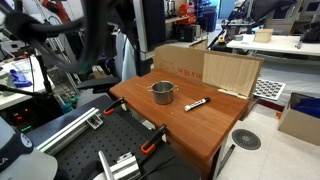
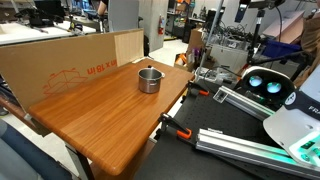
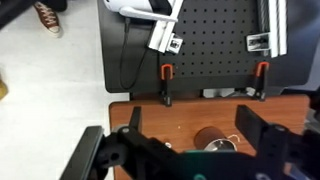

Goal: Pick up the pen from the table and put it in the silver pot.

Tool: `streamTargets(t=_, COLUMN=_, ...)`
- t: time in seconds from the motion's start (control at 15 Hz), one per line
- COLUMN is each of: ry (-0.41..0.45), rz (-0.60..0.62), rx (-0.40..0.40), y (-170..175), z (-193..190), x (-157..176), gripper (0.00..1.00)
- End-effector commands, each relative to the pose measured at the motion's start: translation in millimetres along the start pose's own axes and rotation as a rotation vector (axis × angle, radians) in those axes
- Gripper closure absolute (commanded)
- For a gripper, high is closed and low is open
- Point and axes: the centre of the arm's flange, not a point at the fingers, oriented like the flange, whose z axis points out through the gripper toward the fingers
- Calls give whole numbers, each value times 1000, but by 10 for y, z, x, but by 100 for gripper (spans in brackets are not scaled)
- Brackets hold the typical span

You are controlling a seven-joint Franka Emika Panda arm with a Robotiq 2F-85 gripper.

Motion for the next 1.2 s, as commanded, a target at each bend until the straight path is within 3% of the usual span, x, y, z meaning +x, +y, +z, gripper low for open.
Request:
streamTargets(t=0.0, ry=-4, rz=7, rx=0, y=-4, z=10, x=16, gripper=0)
streamTargets(t=0.4, ry=-114, rz=32, rx=-12, y=1, z=204, x=222, gripper=0)
streamTargets(t=0.6, ry=-124, rz=88, rx=50, y=-12, z=337, x=406, gripper=0)
streamTargets(t=0.87, ry=-61, rz=206, rx=171, y=-80, z=542, x=767, gripper=0)
streamTargets(t=1.13, ry=-7, rz=305, rx=188, y=-148, z=769, x=1155, gripper=0)
